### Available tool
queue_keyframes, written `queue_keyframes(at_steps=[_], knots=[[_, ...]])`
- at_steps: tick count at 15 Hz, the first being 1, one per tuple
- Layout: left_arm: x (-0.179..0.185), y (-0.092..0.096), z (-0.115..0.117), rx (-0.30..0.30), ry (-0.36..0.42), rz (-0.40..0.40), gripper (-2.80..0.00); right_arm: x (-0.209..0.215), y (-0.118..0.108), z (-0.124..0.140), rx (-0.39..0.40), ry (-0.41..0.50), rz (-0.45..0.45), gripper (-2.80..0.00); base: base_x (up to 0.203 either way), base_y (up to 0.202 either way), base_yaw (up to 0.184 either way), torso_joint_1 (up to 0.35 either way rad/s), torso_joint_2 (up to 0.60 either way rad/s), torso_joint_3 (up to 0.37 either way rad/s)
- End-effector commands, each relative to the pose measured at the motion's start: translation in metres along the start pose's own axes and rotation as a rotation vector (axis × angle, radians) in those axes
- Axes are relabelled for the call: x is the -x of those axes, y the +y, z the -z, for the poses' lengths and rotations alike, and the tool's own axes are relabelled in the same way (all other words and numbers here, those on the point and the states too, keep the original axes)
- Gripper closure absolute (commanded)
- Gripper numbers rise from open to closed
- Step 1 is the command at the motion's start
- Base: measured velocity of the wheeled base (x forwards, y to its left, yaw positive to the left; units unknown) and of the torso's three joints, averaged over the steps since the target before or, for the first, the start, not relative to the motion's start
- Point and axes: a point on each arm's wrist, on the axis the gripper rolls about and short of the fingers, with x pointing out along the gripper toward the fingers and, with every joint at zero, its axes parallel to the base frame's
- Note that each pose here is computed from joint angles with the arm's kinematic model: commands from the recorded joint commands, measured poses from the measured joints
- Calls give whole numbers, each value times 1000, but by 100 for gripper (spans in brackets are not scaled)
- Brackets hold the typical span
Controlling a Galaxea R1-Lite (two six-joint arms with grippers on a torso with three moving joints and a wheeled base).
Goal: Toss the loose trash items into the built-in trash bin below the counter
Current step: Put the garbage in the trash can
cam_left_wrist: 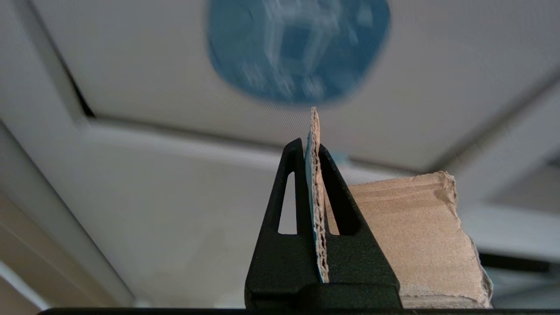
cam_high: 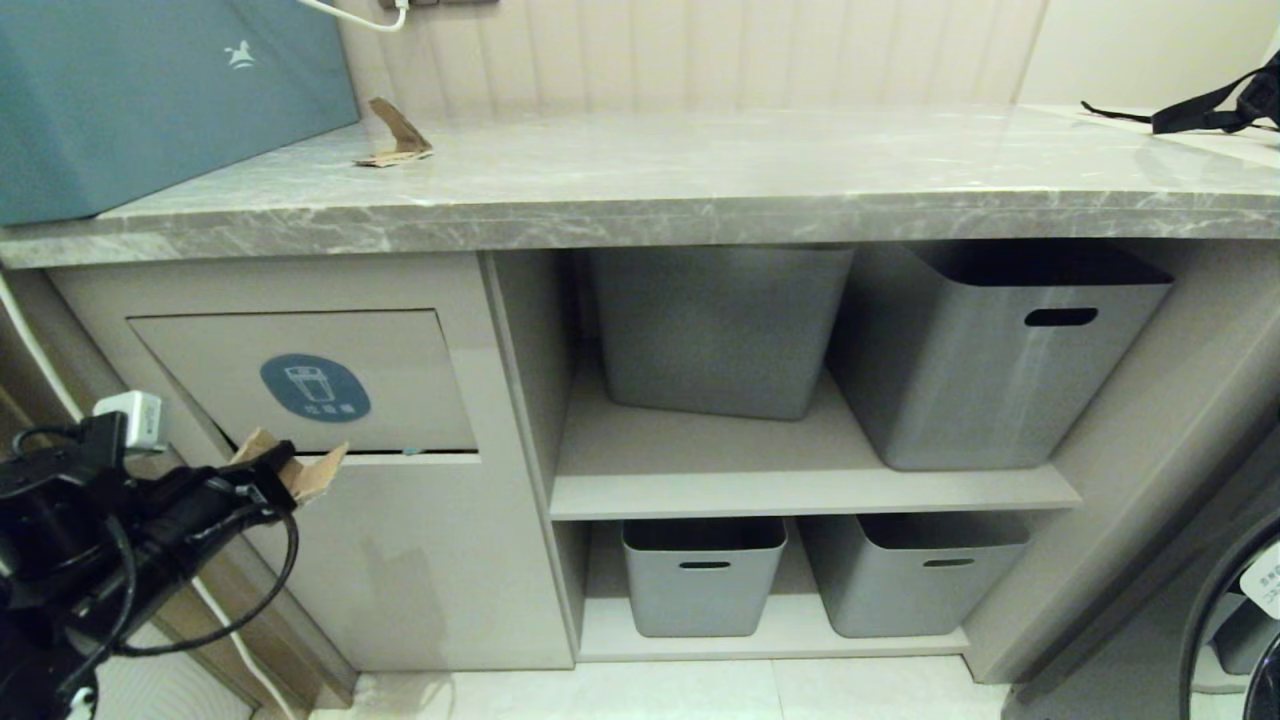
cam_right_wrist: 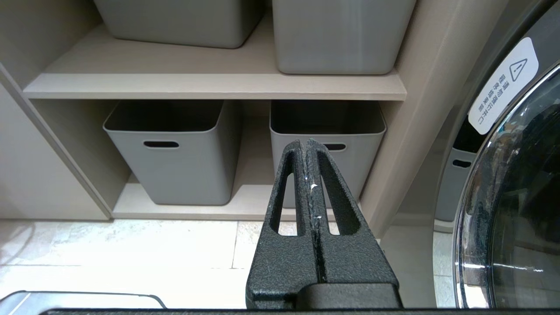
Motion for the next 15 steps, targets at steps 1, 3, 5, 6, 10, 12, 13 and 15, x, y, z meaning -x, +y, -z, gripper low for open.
queue_keyframes(at_steps=[1, 3, 5, 6, 10, 12, 13, 15], knots=[[-8, 8, -1, -25, -29, -17, 0, 0, 0, 0, 0, -2, 0, 0, 0, 0, 0, 0, 0, 0], [-11, 13, 4, -91, -10, -33, 0, 0, 0, 0, 0, -2, 0, 0, 0, 0, 0, 0, 0, 0], [-19, 17, 9, -102, -2, -39, 0, 0, 0, 0, 0, -2, 0, 0, 0, 0, 0, 0, 0, 0], [-29, 24, 6, -106, -25, -51, 0, 0, 0, 0, 0, -2, 0, 0, 0, 0, 0, 0, 0, 0], [-77, 44, 8, -115, -97, -62, 0, 0, 0, 0, 0, -2, 0, 0, 0, 0, 0, 0, 0, 0], [-91, 49, 16, -95, -94, -39, 0, 0, 0, 0, 0, -2, 0, 0, 0, 0, 0, 0, 0, 0], [-98, 51, 17, -84, -105, -30, 0, 0, 0, 0, 0, -2, 0, 0, 0, 0, 0, 0, 0, 0], [-111, 53, 13, -60, -145, -18, 0, 0, 0, 0, 0, -2, 0, 0, 0, 0, 0, 0, 0, 0]])
